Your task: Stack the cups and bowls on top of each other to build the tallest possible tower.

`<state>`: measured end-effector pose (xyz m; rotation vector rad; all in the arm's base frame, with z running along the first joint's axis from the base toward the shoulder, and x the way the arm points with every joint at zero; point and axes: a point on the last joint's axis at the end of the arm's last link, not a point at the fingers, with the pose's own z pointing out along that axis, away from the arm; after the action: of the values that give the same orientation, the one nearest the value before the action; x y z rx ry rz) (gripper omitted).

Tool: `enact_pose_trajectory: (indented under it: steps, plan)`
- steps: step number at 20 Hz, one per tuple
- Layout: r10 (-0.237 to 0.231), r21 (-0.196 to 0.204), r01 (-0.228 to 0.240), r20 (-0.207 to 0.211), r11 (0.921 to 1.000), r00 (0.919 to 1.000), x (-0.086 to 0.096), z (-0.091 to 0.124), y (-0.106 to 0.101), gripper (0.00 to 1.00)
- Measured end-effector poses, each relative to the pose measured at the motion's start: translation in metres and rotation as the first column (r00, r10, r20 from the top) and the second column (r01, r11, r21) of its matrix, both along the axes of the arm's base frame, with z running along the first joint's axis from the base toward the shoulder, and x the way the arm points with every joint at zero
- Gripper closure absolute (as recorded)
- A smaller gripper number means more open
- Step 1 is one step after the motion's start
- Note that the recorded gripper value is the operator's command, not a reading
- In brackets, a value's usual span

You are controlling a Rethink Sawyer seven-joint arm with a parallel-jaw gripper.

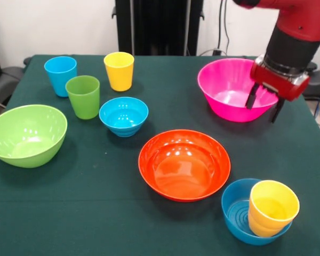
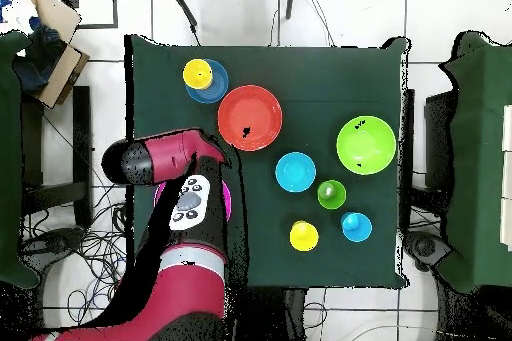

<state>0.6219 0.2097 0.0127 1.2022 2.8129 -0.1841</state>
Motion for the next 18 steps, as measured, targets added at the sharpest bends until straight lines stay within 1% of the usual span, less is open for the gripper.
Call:
enact_pose_trajectory:
  steps: [1,2,4,5,6,7,10,14,15,18]
  plan:
    - [0.001,-0.001,-0.001,0.007,1.0000,1.0000,0.000,-0.002,0.000,0.00]
    - [0.005,-0.003,-0.005,0.030,1.0000,0.9995,0.000,-0.009,-0.001,0.00]
    - [0.005,-0.003,-0.005,0.052,1.0000,0.9987,0.000,-0.015,0.000,0.00]
    - [0.005,-0.003,-0.005,0.068,1.0000,0.9977,-0.001,-0.022,0.001,0.00]
    - [0.004,-0.002,-0.004,0.075,1.0000,0.9972,-0.002,-0.027,0.002,0.00]
    - [0.000,0.000,0.000,0.085,1.0000,0.9964,-0.006,-0.039,0.005,0.00]
    - [-0.011,0.004,0.010,0.079,0.9999,0.9968,-0.011,-0.052,0.009,0.00]
    - [-0.032,0.004,0.032,0.046,0.9995,0.9984,-0.024,-0.069,0.013,0.00]
    - [-0.036,0.003,0.036,0.042,0.9994,0.9985,-0.026,-0.072,0.013,0.00]
    - [-0.052,0.002,0.052,0.037,0.9987,0.9980,-0.027,-0.069,0.014,0.00]
